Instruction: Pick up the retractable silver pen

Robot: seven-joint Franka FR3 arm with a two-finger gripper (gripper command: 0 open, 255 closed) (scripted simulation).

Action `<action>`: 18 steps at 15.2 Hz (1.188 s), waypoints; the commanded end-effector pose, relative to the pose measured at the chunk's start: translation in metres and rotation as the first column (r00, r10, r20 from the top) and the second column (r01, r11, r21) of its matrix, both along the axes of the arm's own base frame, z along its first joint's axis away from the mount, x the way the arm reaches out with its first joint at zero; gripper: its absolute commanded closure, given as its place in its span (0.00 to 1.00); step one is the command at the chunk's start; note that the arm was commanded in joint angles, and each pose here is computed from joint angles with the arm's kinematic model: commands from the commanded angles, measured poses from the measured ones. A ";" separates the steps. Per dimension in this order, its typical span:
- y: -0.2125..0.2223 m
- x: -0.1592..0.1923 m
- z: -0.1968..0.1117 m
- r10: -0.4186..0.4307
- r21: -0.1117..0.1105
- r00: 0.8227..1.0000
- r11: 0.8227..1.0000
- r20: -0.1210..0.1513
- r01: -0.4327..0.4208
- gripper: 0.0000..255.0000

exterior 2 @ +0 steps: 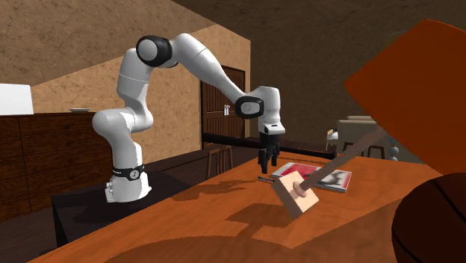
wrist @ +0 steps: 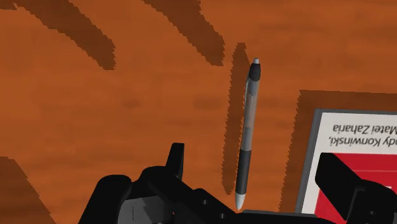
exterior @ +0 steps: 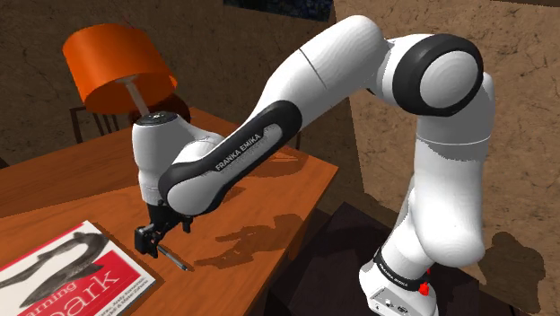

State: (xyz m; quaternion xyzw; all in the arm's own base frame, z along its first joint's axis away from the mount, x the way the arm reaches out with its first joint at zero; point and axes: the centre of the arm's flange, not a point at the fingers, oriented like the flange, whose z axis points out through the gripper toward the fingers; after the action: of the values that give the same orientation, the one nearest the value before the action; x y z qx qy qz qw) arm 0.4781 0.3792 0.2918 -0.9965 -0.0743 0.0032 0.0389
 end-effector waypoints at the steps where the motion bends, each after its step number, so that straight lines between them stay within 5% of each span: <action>1: 0.010 0.004 -0.010 0.006 0.001 1.000 1.000 0.002 -0.006 0.00; 9: 0.010 0.004 -0.044 0.006 0.001 1.000 1.000 0.002 -0.006 0.00; 10: 0.010 0.004 -0.045 0.006 0.001 1.000 1.000 0.002 -0.006 1.00; 18: 0.011 0.004 -0.045 0.006 0.002 1.000 1.000 0.002 -0.006 1.00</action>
State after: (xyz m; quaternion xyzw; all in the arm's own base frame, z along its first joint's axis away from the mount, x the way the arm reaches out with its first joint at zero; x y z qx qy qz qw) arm 0.4852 0.3873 0.2496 -0.9964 -0.0746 -0.0005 0.0395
